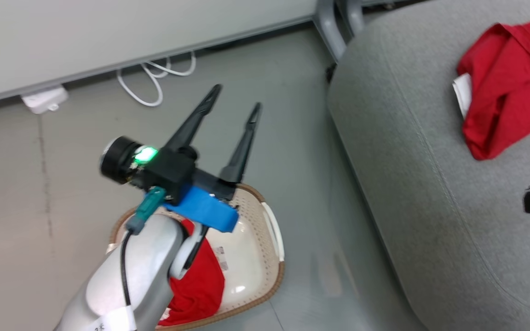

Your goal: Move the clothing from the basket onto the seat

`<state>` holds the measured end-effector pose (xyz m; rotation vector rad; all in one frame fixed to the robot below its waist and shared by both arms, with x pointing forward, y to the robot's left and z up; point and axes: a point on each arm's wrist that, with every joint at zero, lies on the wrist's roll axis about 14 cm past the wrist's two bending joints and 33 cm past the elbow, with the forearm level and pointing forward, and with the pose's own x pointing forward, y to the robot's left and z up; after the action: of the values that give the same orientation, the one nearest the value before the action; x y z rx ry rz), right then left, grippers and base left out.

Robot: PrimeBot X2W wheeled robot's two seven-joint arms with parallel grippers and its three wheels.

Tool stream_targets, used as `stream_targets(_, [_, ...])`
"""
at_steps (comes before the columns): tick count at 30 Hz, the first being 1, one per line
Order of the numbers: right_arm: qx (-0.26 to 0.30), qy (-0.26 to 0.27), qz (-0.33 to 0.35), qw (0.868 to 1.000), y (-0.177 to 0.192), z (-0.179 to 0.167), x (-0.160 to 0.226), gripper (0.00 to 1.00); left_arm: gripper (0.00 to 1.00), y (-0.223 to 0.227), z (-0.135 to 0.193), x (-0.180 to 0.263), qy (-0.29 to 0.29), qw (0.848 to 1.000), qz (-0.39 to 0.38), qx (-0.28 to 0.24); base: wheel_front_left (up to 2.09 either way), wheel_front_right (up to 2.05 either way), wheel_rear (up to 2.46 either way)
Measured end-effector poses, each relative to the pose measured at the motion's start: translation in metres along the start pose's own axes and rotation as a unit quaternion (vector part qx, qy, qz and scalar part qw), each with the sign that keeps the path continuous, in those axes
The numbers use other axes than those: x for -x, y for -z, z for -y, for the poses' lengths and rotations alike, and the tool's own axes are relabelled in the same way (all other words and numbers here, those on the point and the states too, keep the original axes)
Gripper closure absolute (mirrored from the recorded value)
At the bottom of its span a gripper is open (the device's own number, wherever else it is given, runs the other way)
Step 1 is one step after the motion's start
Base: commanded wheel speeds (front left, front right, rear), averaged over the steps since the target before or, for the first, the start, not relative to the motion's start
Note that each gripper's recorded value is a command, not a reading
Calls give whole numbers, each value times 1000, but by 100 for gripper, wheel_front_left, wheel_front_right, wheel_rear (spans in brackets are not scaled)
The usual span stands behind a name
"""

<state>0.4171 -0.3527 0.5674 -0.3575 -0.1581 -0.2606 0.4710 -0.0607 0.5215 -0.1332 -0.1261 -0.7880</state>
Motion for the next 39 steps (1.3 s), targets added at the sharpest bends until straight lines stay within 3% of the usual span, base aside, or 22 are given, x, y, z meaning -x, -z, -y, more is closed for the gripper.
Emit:
stream_targets(9, [-72,-96,65,991,-45,-89,-4,0,0,-28,-75,69,-165,986,10,-23,0,0,0])
stream_targets(17, [-130,-151,79,977,-63,-145,10,0,0,-42,-109,135,-268,963,18,-28,0,0,0])
stream_targets(26, [-167,-172,41,970,-49,-170,35,0,0,-44,-111,178,-309,950,20,-23,0,0,0])
stream_targets(39, [-191,-158,-14,969,-19,-170,60,0,0,-32,-102,198,-320,947,3,-14,0,0,0])
